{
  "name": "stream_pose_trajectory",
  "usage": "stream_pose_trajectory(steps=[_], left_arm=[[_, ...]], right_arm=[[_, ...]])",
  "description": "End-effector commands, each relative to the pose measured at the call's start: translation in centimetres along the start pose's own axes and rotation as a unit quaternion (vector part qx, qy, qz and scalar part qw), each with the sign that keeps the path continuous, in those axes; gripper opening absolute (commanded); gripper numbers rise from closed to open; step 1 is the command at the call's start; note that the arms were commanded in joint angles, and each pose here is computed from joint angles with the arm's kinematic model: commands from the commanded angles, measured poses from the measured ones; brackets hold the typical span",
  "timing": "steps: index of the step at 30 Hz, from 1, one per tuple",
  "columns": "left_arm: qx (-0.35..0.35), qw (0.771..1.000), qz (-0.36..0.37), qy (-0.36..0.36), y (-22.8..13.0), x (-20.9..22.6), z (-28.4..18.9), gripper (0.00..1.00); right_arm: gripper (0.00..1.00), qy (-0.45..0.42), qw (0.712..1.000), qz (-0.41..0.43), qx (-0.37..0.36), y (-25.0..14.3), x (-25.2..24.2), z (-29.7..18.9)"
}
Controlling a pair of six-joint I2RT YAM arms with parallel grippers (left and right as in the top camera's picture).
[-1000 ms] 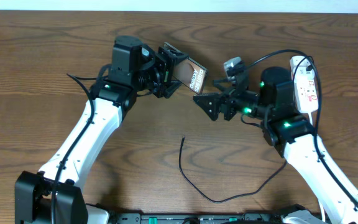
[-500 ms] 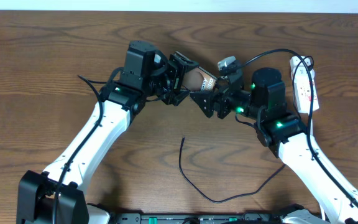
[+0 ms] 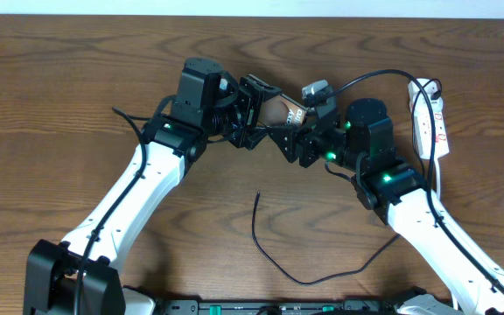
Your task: Plug charger to phone and switch on socket
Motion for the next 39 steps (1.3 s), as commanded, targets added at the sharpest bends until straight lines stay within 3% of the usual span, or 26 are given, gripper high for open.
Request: stream_pose_trajectory(steps=[1,6,12,18,19,21,22,28,31,34,39], left_arm=[[0.01,1.0,0.012,-0.022,-1.1,-1.5,-0.8,0.07],[0.01,1.0,0.012,-0.022,-1.1,-1.5,-0.8,0.07],[0.012,1.0,0.013,-0.02,-1.3,-1.4,-0.7,0.07],[0.012,1.0,0.014,-0.019,-1.4,-1.4,-0.6,0.08],[0.012,1.0,0.014,-0.019,-1.4,-1.4,-0.6,0.24],[0.012,1.0,0.013,-0.02,-1.3,-1.4,-0.7,0.76],[0.015,1.0,0.012,-0.02,-1.2,-1.5,-0.8,0.9],[0.06,0.998,0.009,-0.033,-0.4,-2.6,-2.6,0.92],[0.093,0.994,0.026,-0.055,-0.1,-3.8,-4.0,0.92],[0.112,0.989,0.046,-0.081,0.2,-5.1,-5.2,0.92],[0.116,0.986,0.059,-0.104,1.0,-6.1,-6.5,0.93]], right_arm=[[0.6,-0.012,1.0,0.007,-0.009,0.9,-0.2,0.0],[0.24,-0.013,1.0,0.009,-0.009,0.9,-0.2,0.0],[0.02,-0.013,1.0,0.018,-0.01,0.9,-0.2,0.0],[0.01,-0.02,0.999,0.025,-0.01,0.9,-0.4,0.0],[0.01,-0.023,0.999,0.025,-0.01,0.9,-0.5,0.0],[0.01,-0.026,0.999,0.025,-0.011,0.9,-0.6,-0.1],[0.01,-0.028,0.999,0.025,-0.012,1.0,-0.7,-0.1],[0.01,-0.084,0.996,0.034,-0.017,1.1,-2.9,-0.6],[0.01,-0.116,0.99,0.081,-0.03,1.3,-4.5,-1.2],[0.01,-0.123,0.973,0.183,-0.066,2.2,-5.9,-1.9],[0.01,-0.095,0.914,0.367,-0.143,4.5,-6.6,-2.7]])
Point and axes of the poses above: each gripper's point midway between its finger pads, its own z axis out along the fingers, its own x axis along the line the jaws close on, y = z × x, the point moved 3 cm from there along -z, back along the fingers, and after that the axes turned 13 degrees about -z, right-handed, at the moved point
